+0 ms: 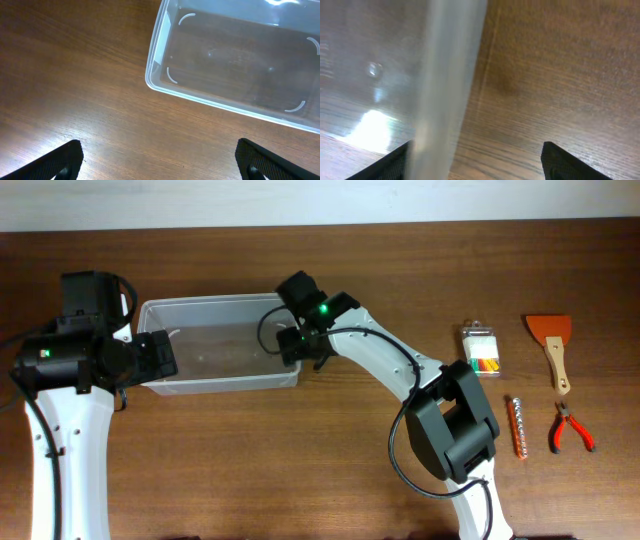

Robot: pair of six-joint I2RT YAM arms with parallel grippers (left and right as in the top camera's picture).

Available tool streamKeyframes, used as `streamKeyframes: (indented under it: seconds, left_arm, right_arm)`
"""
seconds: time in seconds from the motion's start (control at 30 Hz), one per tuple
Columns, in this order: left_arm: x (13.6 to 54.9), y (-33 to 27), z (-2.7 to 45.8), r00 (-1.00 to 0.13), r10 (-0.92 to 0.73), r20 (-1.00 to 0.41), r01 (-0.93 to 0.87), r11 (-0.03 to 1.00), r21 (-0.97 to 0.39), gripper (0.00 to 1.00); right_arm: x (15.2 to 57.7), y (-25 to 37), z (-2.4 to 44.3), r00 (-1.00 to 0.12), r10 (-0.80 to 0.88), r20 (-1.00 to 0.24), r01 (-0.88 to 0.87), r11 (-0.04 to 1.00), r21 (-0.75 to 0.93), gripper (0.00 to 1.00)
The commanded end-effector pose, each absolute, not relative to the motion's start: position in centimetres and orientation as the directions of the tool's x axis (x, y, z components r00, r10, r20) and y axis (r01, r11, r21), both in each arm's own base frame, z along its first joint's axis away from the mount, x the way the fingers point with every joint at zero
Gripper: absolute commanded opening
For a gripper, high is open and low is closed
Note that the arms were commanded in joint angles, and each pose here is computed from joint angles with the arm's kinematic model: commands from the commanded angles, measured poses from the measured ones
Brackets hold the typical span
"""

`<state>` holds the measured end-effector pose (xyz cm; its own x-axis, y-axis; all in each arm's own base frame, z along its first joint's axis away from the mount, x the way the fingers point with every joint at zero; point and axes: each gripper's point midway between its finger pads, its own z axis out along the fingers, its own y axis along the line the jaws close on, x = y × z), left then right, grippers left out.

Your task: Pack container

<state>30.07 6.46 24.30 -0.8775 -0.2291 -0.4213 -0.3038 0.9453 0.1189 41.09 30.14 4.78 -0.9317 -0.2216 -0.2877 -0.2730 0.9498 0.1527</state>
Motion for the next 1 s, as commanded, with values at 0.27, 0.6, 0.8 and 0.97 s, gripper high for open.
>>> streamKeyframes:
  seconds: [0.27, 0.6, 0.8, 0.97]
  left_arm:
    - [29.9, 6.5, 23.8, -0.88, -0.245, -0.407, -0.314, 0.943, 0.112, 0.99]
    - [29.9, 6.5, 23.8, -0.88, -0.245, -0.407, -0.314, 0.943, 0.112, 0.99]
    - [29.9, 6.5, 23.8, -0.882, -0.245, -0.403, -0.314, 0.943, 0.113, 0.99]
    - [29.8, 6.5, 23.8, -0.882, -0.245, -0.402, -0.314, 0.943, 0.113, 0.99]
  right_arm:
    - [43.6, 31.6, 10.0, -0.894, -0.215, -0.393, -0.297, 0.941, 0.161, 0.68]
    - [43.5, 31.4, 9.9, -0.896, -0.217, -0.387, -0.295, 0.943, 0.155, 0.46]
    - [43.5, 31.4, 9.9, -0.896, -0.217, -0.387, -0.295, 0.943, 0.155, 0.37]
    - [43.5, 31.4, 9.9, -0.896, -0.217, -0.387, -0.295, 0.943, 0.155, 0.3]
